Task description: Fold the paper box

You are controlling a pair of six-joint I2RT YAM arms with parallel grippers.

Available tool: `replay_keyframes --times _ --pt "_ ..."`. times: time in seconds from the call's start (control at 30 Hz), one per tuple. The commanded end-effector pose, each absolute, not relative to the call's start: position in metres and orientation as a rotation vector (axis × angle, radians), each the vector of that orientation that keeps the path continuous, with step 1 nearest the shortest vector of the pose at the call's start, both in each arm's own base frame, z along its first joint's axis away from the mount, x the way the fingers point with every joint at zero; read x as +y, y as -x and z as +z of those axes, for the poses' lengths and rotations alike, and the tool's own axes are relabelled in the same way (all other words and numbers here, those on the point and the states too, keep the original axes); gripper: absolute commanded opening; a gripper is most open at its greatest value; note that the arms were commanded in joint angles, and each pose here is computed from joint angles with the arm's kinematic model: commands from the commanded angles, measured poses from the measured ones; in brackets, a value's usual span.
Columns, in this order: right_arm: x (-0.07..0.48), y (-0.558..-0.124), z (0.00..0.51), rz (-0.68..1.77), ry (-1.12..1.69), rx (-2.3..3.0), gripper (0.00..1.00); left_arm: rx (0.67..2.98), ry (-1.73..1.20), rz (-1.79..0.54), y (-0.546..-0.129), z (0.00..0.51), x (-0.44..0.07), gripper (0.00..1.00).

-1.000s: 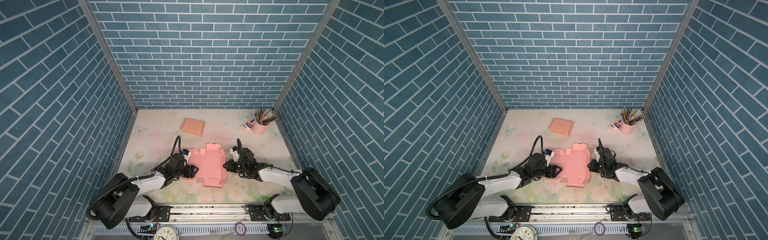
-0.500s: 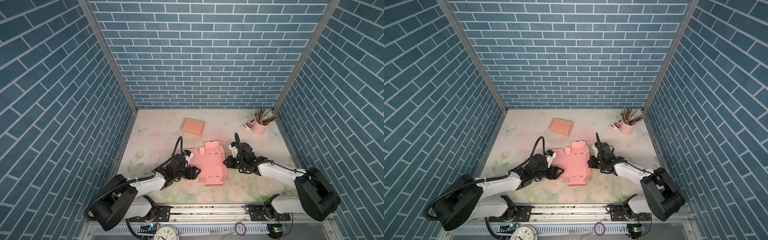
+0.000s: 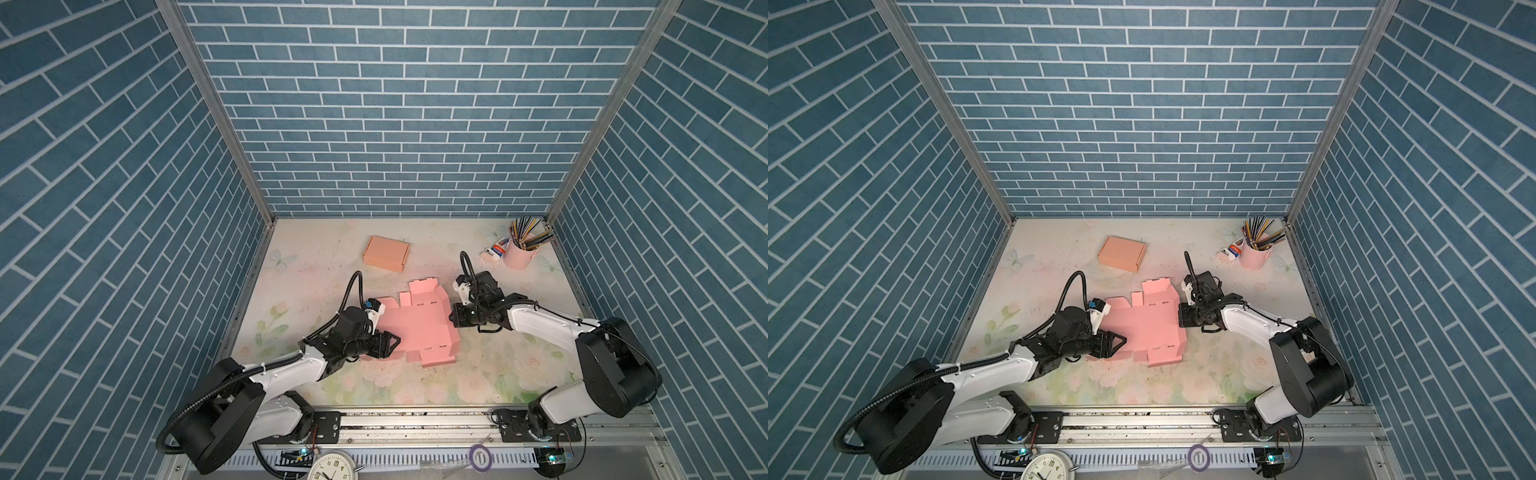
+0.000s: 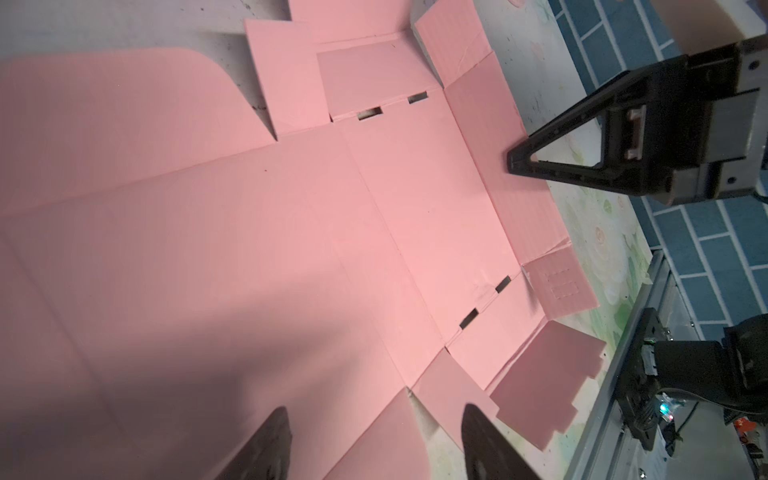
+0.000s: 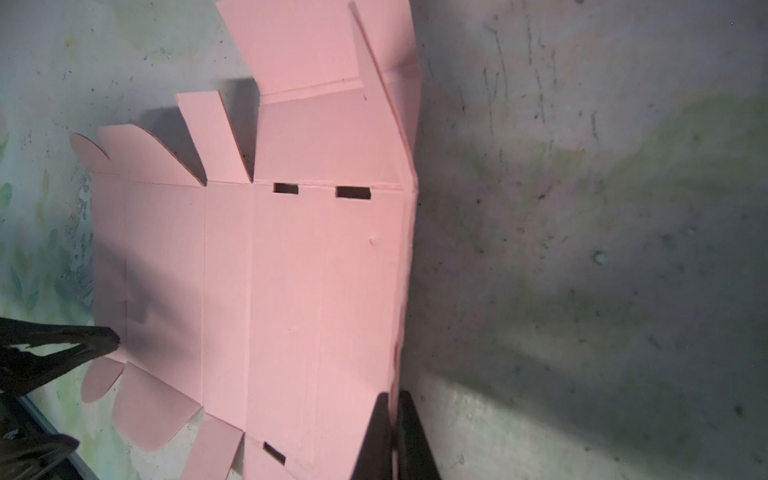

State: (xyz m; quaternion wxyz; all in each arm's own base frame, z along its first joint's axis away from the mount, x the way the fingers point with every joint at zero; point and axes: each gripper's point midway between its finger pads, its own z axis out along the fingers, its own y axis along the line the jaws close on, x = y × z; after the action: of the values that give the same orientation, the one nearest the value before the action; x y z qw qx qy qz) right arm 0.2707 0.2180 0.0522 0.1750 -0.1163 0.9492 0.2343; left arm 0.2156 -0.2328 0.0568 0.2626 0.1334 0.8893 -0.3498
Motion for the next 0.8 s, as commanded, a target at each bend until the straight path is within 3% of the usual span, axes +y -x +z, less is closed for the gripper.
replay_keyframes --times 0.0,0.23,0.37,0.77 --pt "0.220 -0.274 0.054 0.681 0.381 2.656 0.12 2.421 -0.361 -0.921 -0.223 0.049 -0.226 0.66" --pt "0.226 -0.274 0.054 0.763 0.311 2.625 0.22 2.448 -0.346 -0.901 -0.228 0.037 -0.226 0.66" --pt "0.225 -0.268 0.049 0.816 0.245 2.620 0.22 2.454 -0.342 -0.918 -0.225 0.033 -0.226 0.66" --pt "0.212 -0.265 0.059 0.801 0.147 2.568 0.03 2.440 -0.336 -0.934 -0.221 0.037 -0.226 0.66"
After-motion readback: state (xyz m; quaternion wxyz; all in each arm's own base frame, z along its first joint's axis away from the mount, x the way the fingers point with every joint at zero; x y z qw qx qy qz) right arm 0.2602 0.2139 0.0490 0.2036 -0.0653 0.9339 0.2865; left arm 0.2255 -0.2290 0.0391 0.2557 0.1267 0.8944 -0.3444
